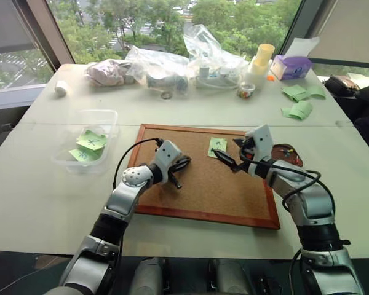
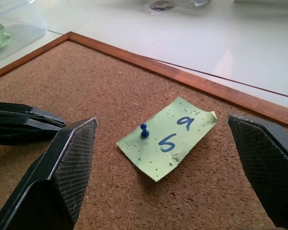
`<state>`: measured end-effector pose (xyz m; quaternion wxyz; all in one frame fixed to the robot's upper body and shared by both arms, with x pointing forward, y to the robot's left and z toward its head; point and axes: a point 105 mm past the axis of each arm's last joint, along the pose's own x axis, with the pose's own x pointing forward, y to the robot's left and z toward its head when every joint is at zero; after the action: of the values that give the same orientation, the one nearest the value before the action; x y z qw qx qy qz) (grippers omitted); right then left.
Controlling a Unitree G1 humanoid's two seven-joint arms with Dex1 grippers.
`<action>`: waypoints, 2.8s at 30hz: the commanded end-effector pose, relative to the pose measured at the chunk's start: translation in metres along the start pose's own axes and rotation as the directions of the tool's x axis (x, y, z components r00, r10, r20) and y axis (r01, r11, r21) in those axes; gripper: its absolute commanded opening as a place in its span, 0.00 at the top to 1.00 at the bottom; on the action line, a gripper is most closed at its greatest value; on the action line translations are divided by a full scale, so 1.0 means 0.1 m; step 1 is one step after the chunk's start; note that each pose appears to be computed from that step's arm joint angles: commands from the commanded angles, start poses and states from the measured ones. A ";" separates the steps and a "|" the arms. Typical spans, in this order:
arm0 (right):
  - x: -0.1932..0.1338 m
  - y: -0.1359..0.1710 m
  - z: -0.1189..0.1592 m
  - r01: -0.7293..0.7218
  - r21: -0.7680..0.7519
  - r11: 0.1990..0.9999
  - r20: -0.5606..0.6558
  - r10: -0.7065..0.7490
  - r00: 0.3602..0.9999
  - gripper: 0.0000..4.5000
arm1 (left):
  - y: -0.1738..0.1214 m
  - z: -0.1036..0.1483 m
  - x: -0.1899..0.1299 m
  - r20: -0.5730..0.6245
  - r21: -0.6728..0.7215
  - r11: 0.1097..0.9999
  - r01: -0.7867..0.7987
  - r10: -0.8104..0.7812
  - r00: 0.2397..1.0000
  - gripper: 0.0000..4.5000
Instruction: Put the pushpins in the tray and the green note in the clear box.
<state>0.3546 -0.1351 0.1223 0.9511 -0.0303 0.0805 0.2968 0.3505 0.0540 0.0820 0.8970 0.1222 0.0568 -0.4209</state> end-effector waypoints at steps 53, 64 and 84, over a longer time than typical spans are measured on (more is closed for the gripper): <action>-0.32 0.60 0.55 -0.260 -0.437 0.861 -0.005 0.286 0.958 1.00 | 0.20 0.85 0.24 0.274 -0.713 0.658 0.242 -0.057 0.960 0.03; -0.33 0.57 0.58 -0.238 -0.456 0.858 -0.004 0.265 0.964 1.00 | -0.07 0.93 0.32 0.323 -0.801 0.480 0.357 -0.154 0.934 0.29; -0.69 -0.16 0.73 0.039 -0.349 0.936 0.078 -0.013 0.997 1.00 | 0.31 0.85 0.23 0.295 -0.762 0.605 0.229 0.011 0.955 0.99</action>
<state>0.3169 -0.1634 0.1943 0.9247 -0.1986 0.0053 0.3246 0.3876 0.0349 0.1518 0.8239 -0.3631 0.1485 -0.4091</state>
